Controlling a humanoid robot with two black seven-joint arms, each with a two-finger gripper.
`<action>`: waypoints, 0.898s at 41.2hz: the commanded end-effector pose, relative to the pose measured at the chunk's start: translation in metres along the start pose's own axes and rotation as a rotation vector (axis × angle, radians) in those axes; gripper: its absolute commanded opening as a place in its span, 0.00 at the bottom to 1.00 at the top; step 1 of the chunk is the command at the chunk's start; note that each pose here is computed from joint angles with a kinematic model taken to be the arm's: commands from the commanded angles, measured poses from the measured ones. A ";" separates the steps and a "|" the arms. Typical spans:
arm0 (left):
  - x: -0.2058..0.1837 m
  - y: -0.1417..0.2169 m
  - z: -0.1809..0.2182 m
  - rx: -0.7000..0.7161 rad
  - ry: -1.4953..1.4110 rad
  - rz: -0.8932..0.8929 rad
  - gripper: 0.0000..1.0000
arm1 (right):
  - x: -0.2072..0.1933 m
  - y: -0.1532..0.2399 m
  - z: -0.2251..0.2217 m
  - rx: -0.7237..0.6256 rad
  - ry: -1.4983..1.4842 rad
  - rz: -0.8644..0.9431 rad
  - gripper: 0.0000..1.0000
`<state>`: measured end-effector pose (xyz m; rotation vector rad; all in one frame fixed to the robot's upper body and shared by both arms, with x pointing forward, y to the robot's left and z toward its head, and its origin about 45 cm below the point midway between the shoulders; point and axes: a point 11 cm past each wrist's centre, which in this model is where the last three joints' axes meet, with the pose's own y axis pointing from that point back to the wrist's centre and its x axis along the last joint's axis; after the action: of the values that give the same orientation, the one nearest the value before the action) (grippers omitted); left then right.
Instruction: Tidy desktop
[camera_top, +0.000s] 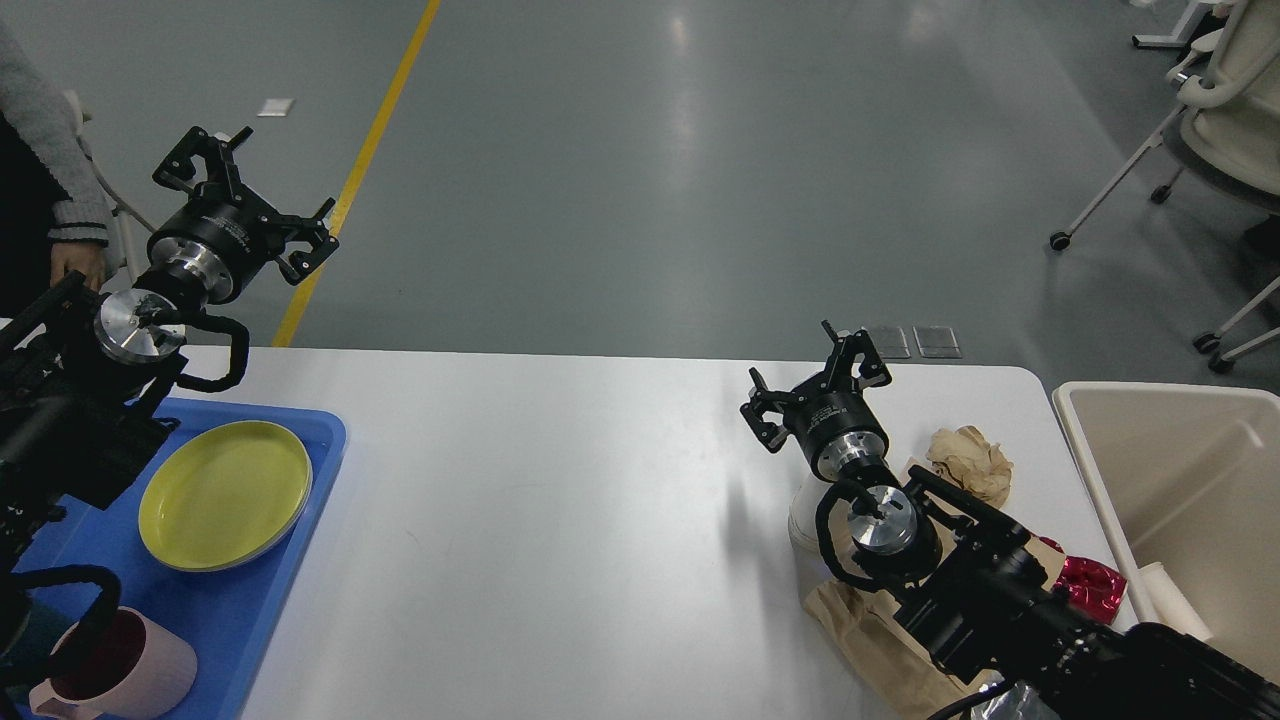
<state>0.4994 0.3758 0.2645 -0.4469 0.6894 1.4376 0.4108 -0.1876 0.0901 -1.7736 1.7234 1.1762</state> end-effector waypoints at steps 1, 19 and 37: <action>-0.002 -0.001 -0.004 0.002 0.014 -0.013 0.99 | 0.000 0.000 0.000 0.000 0.000 -0.001 1.00; 0.027 0.003 -0.022 0.043 0.027 0.218 0.99 | 0.000 0.000 0.000 0.000 0.000 -0.001 1.00; 0.028 0.004 -0.028 0.042 0.059 0.218 0.99 | -0.001 0.000 0.000 0.000 -0.001 -0.003 1.00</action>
<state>0.4917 0.3833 0.2293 -0.3944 0.8250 1.6228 0.4108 -0.1872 0.0904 -1.7744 1.7209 1.1763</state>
